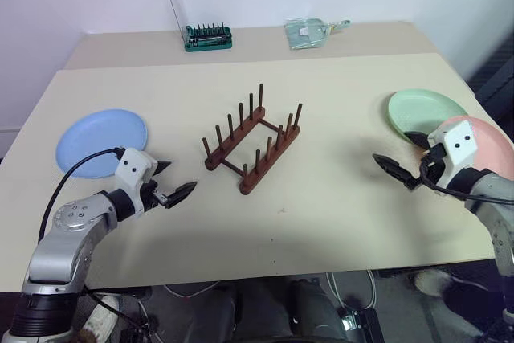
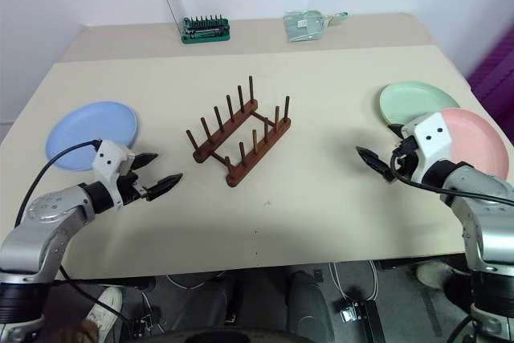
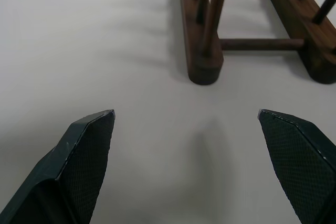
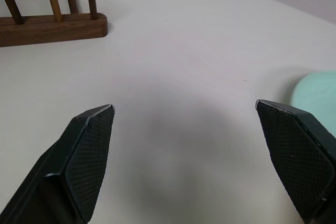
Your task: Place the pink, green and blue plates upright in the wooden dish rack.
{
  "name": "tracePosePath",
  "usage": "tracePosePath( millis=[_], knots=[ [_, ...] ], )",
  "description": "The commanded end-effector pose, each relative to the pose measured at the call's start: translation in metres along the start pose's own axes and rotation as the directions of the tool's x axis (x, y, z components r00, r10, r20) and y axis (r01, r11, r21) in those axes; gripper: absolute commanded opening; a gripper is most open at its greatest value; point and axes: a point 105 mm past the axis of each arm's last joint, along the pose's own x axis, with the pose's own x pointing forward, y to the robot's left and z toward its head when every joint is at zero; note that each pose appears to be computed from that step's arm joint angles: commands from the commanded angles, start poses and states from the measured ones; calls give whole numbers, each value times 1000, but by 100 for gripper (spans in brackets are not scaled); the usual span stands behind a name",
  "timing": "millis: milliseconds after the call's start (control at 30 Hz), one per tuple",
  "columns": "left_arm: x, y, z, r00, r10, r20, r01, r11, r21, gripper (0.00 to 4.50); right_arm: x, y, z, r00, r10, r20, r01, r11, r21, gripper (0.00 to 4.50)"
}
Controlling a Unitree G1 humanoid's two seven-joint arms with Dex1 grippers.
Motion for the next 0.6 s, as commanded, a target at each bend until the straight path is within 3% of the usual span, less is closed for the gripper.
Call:
tracePosePath(
  millis=[33,233,400,600],
  knots=[
    [-4,-2,9,1000,9,29,-10,1000,23,450,5,-6,13,999,-14,45,16,999,-41,441],
    [-6,-18,9,998,-48,49,49,999,-21,450,10,-2,18,998,8,56,-4,998,-69,441],
    [1,-73,4,956,-292,-8,292,957,-6,450,12,18,17,997,57,61,-52,996,-66,441],
    [19,-91,2,959,-284,-10,284,958,21,450,15,41,17,992,103,74,-100,994,-44,441]
  ],
)
